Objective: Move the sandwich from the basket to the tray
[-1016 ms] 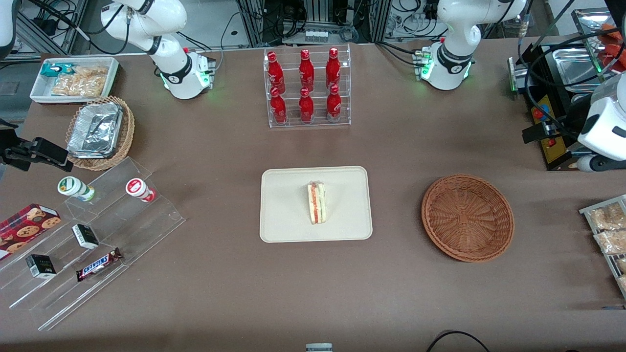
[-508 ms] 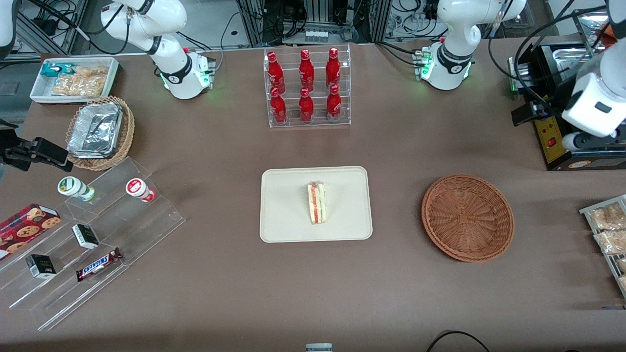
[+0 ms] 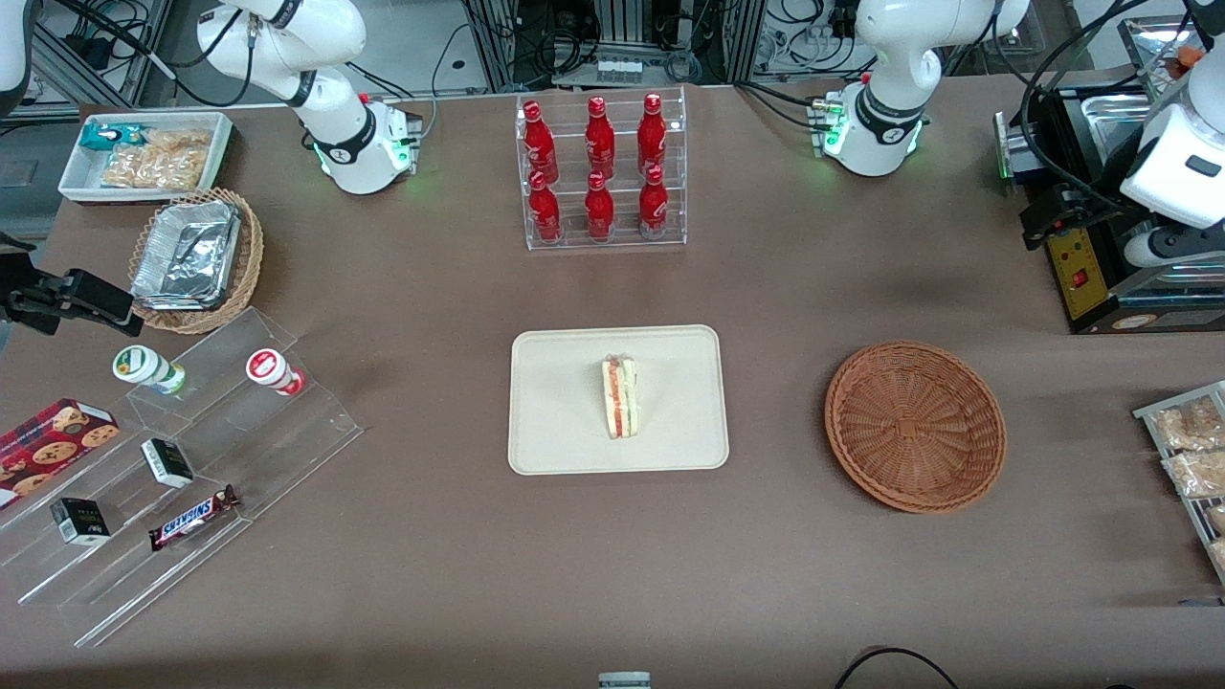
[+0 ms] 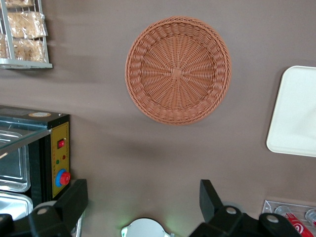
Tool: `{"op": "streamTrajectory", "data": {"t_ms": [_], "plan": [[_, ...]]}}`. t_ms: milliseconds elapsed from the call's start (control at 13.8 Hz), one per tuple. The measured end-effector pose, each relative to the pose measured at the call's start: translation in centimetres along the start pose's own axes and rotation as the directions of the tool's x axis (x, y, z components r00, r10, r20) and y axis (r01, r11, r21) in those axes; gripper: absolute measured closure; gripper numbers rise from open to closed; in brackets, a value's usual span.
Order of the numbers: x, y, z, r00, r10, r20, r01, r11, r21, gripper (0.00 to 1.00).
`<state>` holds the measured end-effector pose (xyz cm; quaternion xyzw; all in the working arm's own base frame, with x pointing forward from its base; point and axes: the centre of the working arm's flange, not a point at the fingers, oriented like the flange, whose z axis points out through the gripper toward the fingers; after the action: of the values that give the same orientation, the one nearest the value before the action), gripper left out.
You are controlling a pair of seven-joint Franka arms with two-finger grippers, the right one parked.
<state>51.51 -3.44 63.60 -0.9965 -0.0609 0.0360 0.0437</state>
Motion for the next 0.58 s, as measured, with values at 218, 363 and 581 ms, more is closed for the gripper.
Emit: {"op": "streamTrajectory", "data": {"t_ms": [218,363,581], "plan": [[-0.06,0.47,-0.01,1.0,0.006,0.006,-0.006,0.999,-0.038,0.0],[-0.07,0.65,-0.03,1.0,0.008,0.006,-0.007,0.999,-0.054,0.0],[-0.04,0.67,-0.06,1.0,0.009,0.003,-0.008,0.998,-0.056,0.0]]}}
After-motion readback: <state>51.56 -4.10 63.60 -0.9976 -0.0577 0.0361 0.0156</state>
